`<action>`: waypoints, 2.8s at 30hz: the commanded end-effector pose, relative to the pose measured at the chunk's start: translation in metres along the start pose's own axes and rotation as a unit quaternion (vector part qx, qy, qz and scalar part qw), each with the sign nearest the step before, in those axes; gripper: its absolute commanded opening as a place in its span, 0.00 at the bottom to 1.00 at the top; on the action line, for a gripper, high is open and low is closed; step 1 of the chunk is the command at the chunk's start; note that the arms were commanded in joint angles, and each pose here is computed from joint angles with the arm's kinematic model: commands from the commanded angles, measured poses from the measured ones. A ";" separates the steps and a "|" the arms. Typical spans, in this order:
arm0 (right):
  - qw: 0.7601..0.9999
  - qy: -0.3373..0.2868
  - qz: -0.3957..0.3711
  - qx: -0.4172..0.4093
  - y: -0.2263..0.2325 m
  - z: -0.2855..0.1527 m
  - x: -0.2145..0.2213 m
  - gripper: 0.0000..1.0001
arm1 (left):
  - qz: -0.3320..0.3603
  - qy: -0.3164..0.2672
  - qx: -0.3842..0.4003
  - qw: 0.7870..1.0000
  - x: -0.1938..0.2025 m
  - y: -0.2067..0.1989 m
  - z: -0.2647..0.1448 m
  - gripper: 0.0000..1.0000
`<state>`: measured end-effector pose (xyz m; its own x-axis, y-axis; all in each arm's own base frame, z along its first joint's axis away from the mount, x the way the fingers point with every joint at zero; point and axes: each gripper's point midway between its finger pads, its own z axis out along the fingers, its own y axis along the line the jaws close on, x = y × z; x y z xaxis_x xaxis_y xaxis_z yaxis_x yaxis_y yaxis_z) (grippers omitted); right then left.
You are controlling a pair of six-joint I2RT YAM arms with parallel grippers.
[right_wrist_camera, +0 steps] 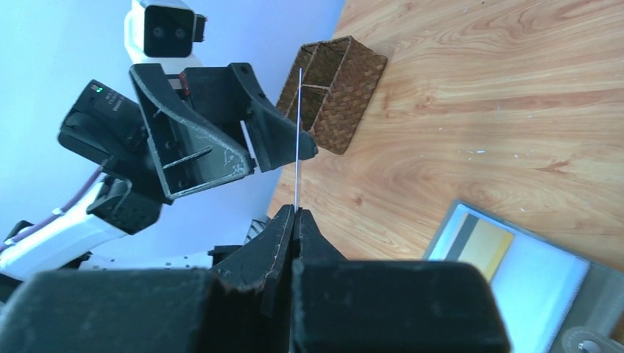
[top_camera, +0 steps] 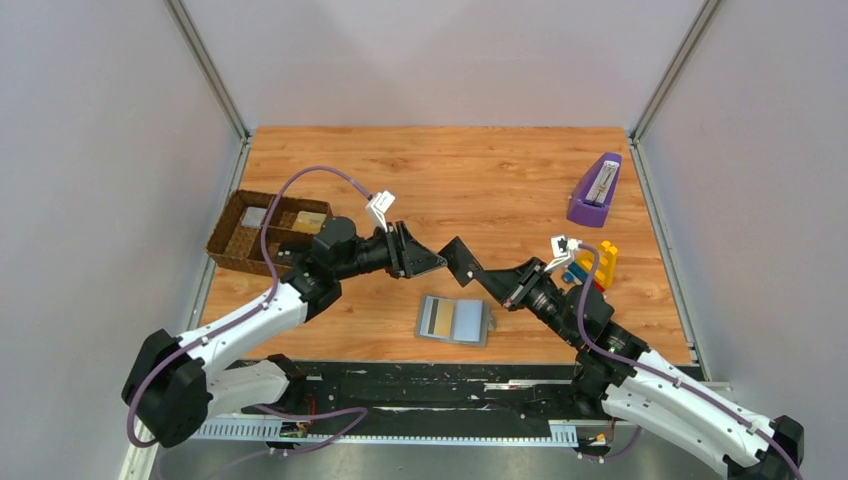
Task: Take the credit cards out of the card holder
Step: Remove the credit card from the card holder.
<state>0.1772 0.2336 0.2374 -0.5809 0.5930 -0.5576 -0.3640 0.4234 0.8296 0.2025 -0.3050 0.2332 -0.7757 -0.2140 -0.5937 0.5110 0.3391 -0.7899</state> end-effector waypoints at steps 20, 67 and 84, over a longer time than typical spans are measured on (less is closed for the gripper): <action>0.986 0.083 -0.135 -0.049 0.009 -0.035 0.019 0.54 | 0.050 0.095 0.118 0.987 0.015 -0.032 0.012 0.00; 0.881 0.427 -0.078 -0.189 0.024 0.000 0.049 0.44 | 0.084 0.287 0.195 0.934 0.084 -0.034 -0.017 0.00; 0.873 0.451 -0.042 -0.183 0.009 0.006 0.065 0.09 | 0.080 0.296 0.190 0.933 0.085 -0.029 -0.014 0.06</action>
<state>0.1373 0.2749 0.2007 -0.8413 -0.2869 -0.4581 -0.5100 0.1404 0.8486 0.1143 -0.3152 0.1933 -0.7298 0.3955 -0.5576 0.6084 0.0037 -0.7936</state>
